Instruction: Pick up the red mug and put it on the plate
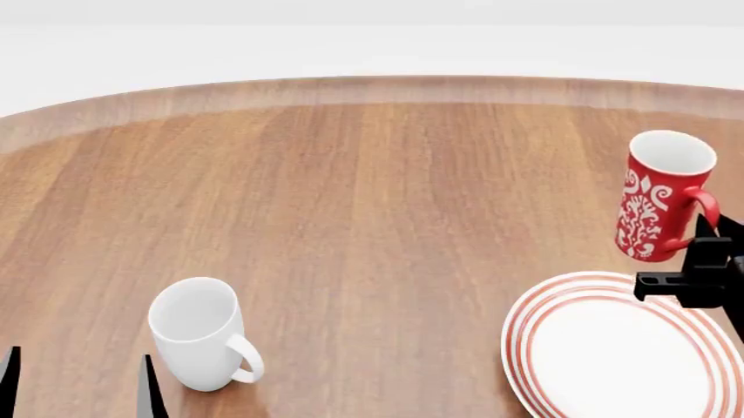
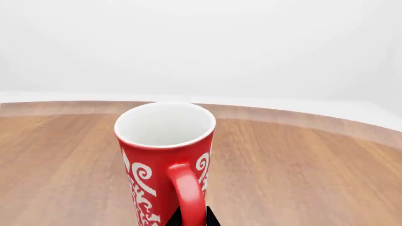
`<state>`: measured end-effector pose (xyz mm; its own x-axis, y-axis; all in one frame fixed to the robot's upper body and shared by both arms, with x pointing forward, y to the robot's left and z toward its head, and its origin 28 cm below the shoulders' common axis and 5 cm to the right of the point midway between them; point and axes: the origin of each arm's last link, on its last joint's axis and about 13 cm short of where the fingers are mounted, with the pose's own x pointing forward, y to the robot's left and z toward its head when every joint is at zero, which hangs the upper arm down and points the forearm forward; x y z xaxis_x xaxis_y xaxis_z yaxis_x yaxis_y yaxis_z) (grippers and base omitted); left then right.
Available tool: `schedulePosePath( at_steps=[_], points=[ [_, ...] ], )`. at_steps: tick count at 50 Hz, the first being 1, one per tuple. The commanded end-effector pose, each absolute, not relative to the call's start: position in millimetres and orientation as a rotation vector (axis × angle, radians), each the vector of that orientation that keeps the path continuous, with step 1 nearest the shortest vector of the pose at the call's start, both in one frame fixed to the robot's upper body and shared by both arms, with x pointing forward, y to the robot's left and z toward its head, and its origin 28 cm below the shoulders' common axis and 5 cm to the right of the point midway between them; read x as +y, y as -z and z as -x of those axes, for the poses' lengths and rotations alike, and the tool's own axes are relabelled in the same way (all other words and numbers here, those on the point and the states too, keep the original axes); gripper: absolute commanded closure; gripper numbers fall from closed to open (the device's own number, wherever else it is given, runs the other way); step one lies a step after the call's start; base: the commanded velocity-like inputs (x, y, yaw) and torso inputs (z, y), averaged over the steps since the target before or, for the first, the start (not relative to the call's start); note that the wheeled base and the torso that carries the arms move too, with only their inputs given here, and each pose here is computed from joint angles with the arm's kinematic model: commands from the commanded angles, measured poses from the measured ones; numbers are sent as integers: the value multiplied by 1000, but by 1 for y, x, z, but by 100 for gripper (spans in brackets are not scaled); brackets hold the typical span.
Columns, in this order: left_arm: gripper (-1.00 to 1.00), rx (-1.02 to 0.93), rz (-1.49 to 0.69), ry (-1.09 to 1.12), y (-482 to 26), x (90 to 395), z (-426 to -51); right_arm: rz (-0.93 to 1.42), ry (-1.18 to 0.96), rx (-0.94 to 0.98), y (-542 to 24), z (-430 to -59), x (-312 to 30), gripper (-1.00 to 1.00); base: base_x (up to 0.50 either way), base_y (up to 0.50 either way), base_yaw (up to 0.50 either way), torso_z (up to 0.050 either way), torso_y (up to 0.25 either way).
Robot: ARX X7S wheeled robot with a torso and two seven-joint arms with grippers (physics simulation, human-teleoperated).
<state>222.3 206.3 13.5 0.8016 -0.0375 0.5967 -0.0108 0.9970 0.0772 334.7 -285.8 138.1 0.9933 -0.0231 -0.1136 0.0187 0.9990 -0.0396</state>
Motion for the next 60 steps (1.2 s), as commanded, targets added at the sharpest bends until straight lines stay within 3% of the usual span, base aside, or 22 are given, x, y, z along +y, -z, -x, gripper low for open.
schedulePosePath(
  at_steps=[1,20,60],
  points=[
    [-100,-640,-79,15,-13,206,-222,48,20,101,-127,-339,-293,100,0,0,0,0,0],
    [-100,-639,-76,18,-13,206,-222,41,44,30,-95,-349,-295,100,0,0,0,0,1],
    [-100,-656,-71,12,-14,206,-223,-23,90,93,-61,-334,-289,100,0,0,0,0,0]
  ],
)
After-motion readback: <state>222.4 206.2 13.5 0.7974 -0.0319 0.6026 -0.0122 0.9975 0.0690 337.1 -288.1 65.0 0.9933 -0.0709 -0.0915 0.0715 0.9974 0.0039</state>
